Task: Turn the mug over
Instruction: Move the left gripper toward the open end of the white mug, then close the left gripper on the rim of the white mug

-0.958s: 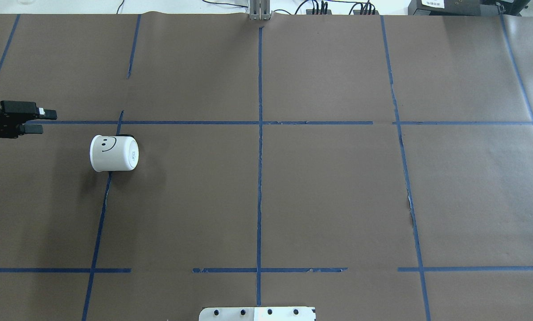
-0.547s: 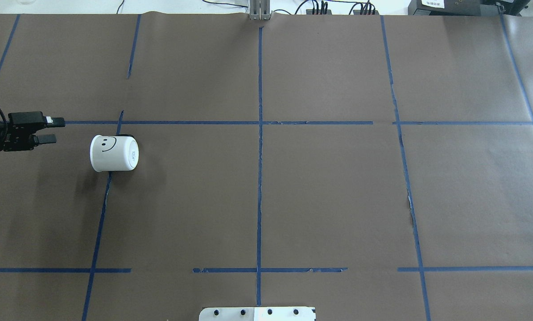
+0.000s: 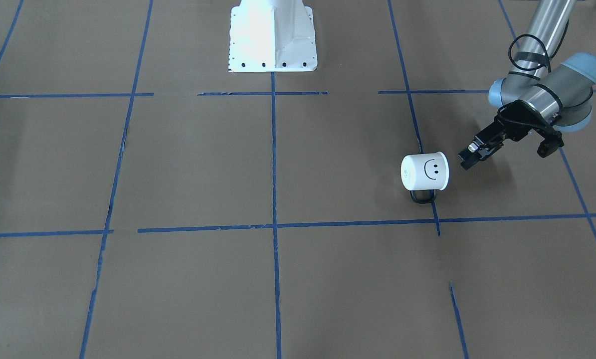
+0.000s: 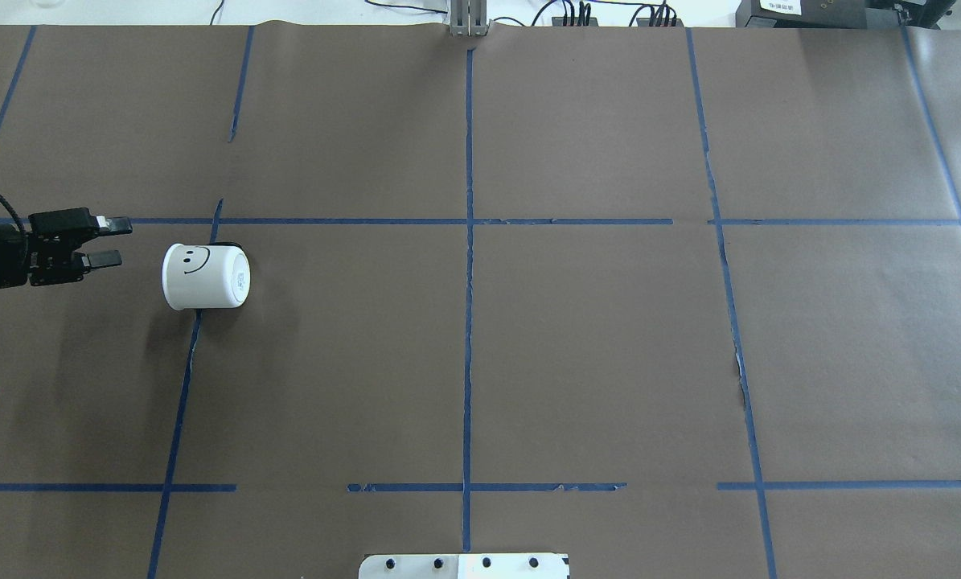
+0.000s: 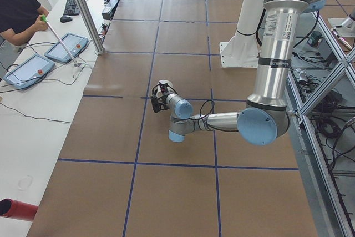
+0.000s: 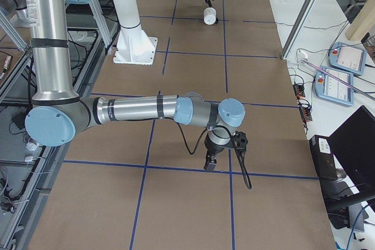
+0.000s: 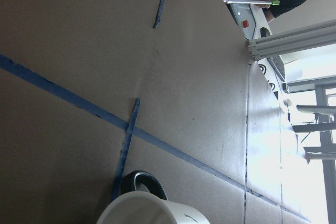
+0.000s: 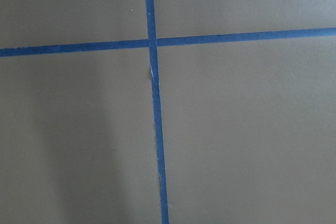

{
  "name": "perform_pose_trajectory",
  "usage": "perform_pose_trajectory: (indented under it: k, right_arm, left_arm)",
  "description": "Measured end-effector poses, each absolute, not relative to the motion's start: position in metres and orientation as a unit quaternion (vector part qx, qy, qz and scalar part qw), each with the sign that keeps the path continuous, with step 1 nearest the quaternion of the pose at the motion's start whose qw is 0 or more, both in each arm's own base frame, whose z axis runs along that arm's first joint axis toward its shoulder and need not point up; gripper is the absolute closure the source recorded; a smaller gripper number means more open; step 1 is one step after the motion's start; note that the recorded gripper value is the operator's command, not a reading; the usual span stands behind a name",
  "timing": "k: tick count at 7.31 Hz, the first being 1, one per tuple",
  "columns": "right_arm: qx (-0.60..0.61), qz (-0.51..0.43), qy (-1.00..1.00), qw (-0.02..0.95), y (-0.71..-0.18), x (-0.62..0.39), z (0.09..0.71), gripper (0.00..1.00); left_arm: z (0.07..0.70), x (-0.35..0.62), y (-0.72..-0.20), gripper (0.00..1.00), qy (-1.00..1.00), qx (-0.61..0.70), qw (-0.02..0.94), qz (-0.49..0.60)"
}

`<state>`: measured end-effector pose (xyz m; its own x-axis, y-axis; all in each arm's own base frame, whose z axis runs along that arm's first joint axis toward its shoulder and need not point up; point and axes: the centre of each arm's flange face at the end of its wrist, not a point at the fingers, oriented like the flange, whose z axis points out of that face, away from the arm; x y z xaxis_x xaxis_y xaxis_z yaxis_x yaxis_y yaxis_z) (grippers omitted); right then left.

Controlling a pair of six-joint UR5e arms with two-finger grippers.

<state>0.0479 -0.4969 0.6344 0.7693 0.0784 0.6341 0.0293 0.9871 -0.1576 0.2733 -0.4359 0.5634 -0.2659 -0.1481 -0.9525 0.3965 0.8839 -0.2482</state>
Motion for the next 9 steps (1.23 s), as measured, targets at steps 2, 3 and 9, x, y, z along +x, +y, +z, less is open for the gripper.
perform_pose_trajectory:
  k: [2, 3, 9]
  right_arm:
    - [-0.079, 0.013, -0.339, 0.937, -0.497, 0.048, 0.634, 0.0]
    - [-0.079, 0.013, -0.339, 0.937, -0.497, 0.048, 0.634, 0.0]
    - [-0.079, 0.013, -0.339, 0.937, -0.497, 0.048, 0.634, 0.0]
  left_arm:
    - [0.552, 0.302, -0.436, 0.0, 0.771, 0.074, 0.596, -0.213]
    - [0.548, 0.309, -0.437, 0.15, 0.772, 0.074, 0.596, -0.207]
    - [0.503, 0.331, -0.454, 1.0, 0.754, 0.04, 0.625, -0.197]
